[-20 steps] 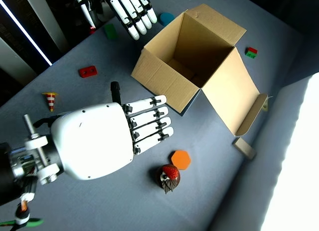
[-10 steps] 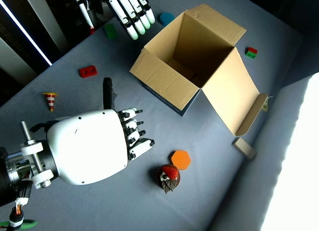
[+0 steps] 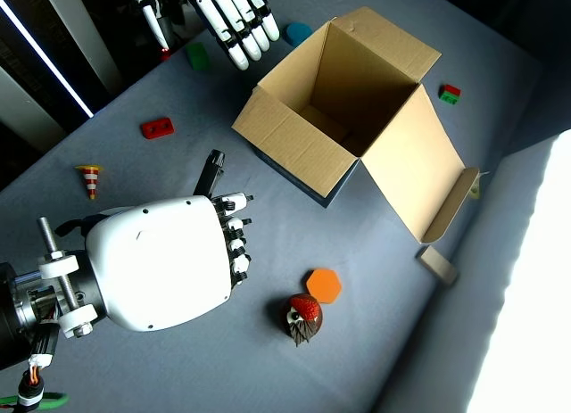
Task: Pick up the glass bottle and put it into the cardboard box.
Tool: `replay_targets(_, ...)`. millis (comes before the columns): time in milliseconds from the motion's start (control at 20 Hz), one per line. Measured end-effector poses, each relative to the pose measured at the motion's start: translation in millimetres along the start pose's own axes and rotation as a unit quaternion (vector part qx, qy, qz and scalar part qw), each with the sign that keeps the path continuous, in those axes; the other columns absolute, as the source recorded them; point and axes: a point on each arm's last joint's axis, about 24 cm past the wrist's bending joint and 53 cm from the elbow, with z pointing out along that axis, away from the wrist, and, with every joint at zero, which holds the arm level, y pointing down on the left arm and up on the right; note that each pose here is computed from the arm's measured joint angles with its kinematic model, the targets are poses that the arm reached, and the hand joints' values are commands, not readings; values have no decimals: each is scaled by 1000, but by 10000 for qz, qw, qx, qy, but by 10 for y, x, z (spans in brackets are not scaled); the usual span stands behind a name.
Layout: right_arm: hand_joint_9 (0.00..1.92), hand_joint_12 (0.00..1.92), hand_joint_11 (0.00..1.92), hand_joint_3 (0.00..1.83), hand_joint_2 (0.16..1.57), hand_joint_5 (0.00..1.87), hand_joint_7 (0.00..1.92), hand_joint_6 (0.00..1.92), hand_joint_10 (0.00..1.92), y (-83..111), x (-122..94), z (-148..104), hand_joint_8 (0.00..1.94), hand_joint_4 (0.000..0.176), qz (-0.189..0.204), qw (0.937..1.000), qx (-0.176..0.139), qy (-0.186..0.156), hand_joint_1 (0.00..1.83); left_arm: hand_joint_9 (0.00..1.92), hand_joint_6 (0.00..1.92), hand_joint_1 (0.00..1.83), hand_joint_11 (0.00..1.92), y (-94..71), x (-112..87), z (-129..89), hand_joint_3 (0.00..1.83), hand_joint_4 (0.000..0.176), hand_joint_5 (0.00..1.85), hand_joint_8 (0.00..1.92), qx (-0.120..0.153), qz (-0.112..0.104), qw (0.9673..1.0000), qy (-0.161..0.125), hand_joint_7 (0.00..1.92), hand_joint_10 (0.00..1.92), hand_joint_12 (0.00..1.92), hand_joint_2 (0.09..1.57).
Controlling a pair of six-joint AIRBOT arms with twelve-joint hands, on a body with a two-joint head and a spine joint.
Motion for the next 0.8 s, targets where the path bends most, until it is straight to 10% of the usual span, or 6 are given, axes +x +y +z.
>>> replay_targets(800, 1057, 1324, 907, 0, 1077, 915, 1103, 1010, 1077, 737, -492, -661, 727, 0, -1085, 9915, -675, -261, 1387, 85, 3, 232, 0, 39, 11, 9, 1, 0, 101, 1, -39, -114, 9999, 1, 79, 4, 161, 1235)
